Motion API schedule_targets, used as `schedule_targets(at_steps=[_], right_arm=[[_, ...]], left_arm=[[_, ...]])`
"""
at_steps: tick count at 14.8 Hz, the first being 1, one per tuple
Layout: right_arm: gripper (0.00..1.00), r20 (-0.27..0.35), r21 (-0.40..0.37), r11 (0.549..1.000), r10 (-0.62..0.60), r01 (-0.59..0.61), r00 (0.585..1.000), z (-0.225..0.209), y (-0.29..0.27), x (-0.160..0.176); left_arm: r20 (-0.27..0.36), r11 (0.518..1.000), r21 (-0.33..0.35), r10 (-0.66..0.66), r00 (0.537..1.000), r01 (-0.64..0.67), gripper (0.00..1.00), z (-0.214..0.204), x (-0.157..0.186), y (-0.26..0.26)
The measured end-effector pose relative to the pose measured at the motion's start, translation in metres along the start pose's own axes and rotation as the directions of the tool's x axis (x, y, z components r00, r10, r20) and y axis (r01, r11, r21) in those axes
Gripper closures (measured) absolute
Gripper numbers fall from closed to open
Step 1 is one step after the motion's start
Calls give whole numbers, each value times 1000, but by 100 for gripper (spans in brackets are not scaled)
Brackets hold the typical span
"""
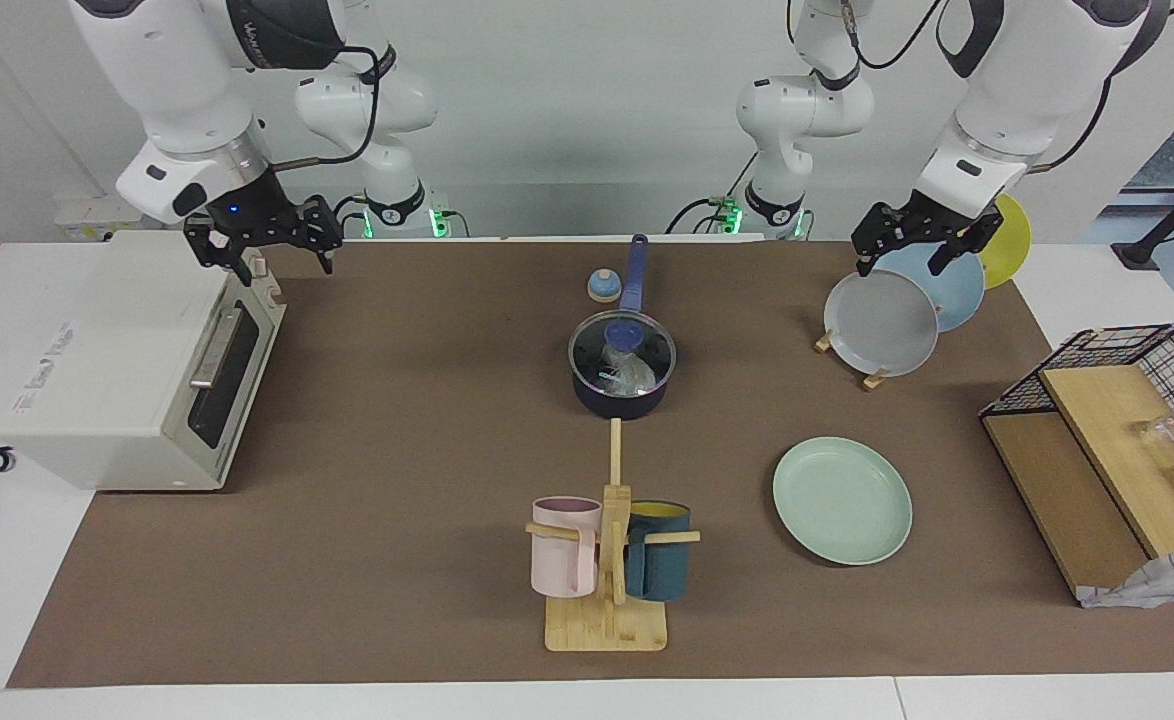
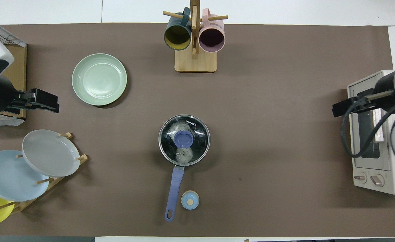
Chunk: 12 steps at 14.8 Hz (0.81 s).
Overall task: Transfer vermicelli from pot to plate
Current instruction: 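Reach the right gripper toward the glass lid on the saucepan, then grasp the blue knob of the glass lid with the right gripper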
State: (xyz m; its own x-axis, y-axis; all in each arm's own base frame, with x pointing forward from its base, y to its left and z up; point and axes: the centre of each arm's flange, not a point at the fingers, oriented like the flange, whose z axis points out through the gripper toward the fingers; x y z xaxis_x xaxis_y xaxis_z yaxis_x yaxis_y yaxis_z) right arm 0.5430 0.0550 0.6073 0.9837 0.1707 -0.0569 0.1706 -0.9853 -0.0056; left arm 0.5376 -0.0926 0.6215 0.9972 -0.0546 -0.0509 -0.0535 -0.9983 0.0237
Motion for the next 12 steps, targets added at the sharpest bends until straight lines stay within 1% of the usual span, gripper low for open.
schedule_targets(at_steps=[2,5,9,10,12], right_arm=[[0,5,12,998,55,-55,998,7,-57,6],[0,-14,42,989,144,-144,989,23,-161,16],[0,-12,35,977,212,-211,977,66,-289,38],[0,-25,44,972,230,-229,973,77,-310,43],[0,-33,53,964,261,-259,965,96,-331,47]], left_arm=[[0,1000,0,0,1000,0,0,0,0,0],[-3,1000,0,0,1000,0,0,0,0,0],[-8,1000,-1,-1,1000,1,0,-1,1,0],[-8,1000,-1,-2,1000,2,0,-1,1,-1],[-8,1000,-1,-3,1000,3,0,-1,1,-1]])
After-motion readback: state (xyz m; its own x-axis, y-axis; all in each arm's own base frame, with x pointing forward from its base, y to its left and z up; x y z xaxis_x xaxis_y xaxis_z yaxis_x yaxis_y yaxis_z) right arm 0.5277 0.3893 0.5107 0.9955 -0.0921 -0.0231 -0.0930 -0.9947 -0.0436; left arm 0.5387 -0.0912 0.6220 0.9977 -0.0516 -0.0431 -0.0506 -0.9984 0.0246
